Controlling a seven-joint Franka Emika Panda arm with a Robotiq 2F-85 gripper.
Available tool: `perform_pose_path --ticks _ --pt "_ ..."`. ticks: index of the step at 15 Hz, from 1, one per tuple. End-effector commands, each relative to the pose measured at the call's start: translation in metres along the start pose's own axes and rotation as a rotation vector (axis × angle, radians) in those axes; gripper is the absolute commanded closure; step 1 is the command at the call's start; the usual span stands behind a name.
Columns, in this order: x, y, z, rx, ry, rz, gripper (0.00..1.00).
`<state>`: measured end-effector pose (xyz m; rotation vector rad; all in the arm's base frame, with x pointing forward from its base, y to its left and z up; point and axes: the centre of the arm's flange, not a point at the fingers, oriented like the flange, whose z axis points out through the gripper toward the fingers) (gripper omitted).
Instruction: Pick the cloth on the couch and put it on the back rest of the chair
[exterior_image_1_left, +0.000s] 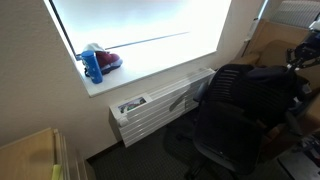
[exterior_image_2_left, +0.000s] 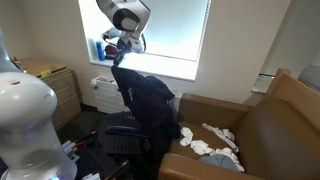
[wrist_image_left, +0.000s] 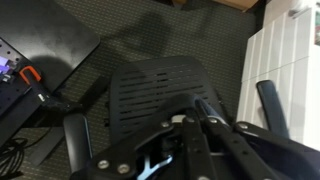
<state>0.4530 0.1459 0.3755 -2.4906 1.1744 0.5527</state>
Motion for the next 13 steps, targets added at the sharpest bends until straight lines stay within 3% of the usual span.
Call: perform_pose_path --ticks 1,5,13 --pt "0.013 0.001 0.015 -0.024 -0.008 0.016 0.96" --pt "0.004 -0.004 0.006 -0.006 0.003 -0.004 0.72" --pt "-0.002 -0.004 -0.002 0.005 0.009 -0.011 0.72"
